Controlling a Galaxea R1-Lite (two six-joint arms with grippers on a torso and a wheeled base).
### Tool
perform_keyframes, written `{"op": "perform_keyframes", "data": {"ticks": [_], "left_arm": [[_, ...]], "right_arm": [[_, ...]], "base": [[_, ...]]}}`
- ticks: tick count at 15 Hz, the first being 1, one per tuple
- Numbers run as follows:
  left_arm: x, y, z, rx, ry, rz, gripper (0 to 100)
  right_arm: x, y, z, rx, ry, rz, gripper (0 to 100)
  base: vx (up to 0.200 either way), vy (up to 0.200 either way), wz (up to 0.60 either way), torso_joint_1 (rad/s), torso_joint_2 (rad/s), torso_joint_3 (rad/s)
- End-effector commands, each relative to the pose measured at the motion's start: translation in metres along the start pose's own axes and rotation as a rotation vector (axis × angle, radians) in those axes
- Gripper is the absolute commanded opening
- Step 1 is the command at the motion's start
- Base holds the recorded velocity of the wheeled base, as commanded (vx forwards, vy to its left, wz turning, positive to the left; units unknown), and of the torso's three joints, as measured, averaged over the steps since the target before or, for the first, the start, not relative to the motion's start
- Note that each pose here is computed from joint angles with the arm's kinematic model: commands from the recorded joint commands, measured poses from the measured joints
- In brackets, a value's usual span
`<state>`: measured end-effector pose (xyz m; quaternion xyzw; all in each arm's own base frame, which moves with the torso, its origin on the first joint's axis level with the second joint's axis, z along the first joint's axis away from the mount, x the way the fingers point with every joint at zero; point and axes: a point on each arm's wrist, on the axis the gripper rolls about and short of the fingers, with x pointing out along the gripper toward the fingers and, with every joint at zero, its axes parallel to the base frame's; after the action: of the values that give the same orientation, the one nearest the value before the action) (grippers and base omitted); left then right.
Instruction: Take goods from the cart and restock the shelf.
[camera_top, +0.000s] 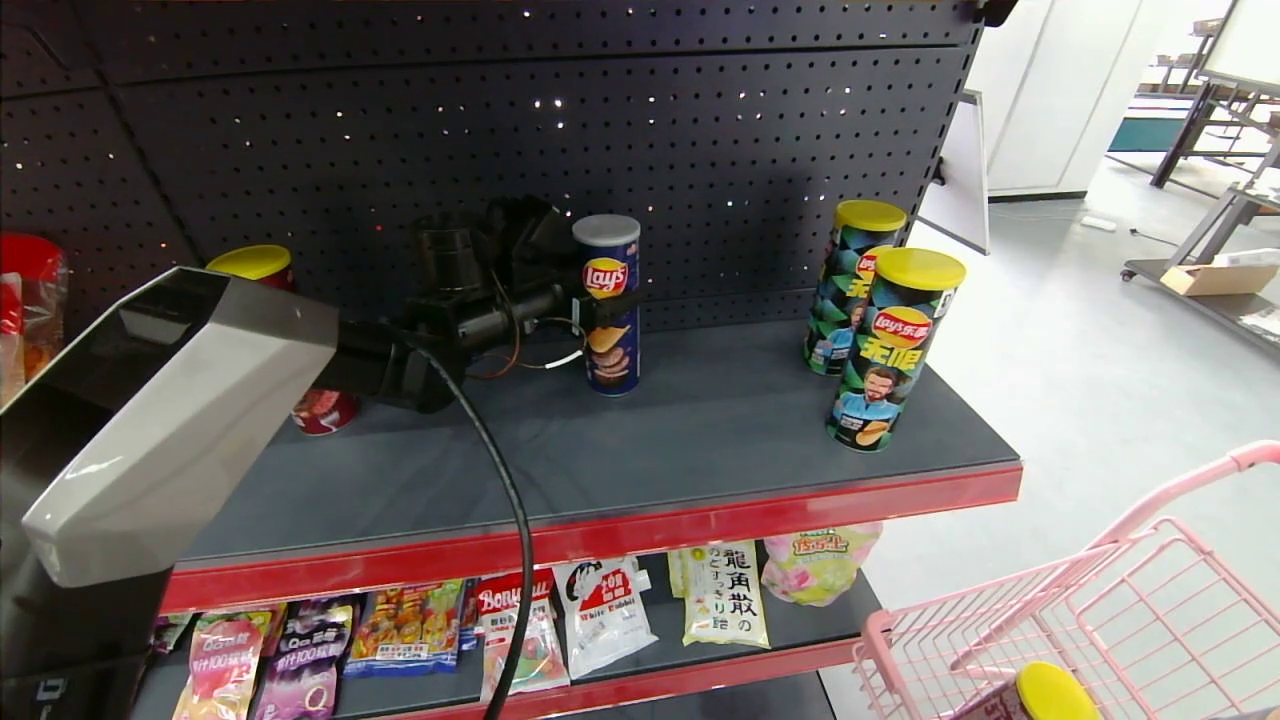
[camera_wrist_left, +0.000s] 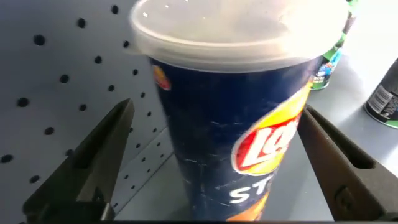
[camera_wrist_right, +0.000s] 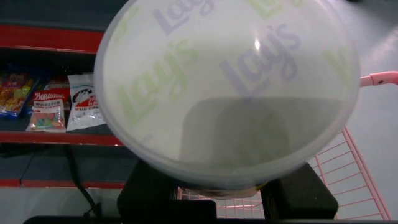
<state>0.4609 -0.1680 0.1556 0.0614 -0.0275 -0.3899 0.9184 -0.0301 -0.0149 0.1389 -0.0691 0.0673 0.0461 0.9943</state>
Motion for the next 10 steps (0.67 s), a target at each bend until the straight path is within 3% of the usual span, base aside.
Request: {"op": "perform_keyframes", "data": {"ticks": [1,7,8,10], "left_arm": [[0.0011,0.0007,0.0004,0.002,-0.003,0.0,100],[0.0026,-0.0006,-0.0027,-0.002,0.003,-0.004,100],[0.0036,-0.002,-0.004,-0.005,0.006,-0.008,0],[0.0059,-0.0067,-0.0034,-0.015,0.004,-0.018,0]], "right_arm": [[-0.0002,-0.0001,0.0,0.0,-0.002,0.0,0],[-0.0004,-0.0001,0.0,0.0,-0.003,0.0,0],[-0.0002,-0.0001,0.0,0.0,-0.002,0.0,0],[-0.0004,-0.0001,0.0004,0.0,-0.003,0.0,0]], "base": [[0.0,0.0,0.0,0.0,0.0,0.0],[0.0,0.0,0.0,0.0,0.0,0.0],[0.0,0.0,0.0,0.0,0.0,0.0],[0.0,0.0,0.0,0.0,0.0,0.0]]}}
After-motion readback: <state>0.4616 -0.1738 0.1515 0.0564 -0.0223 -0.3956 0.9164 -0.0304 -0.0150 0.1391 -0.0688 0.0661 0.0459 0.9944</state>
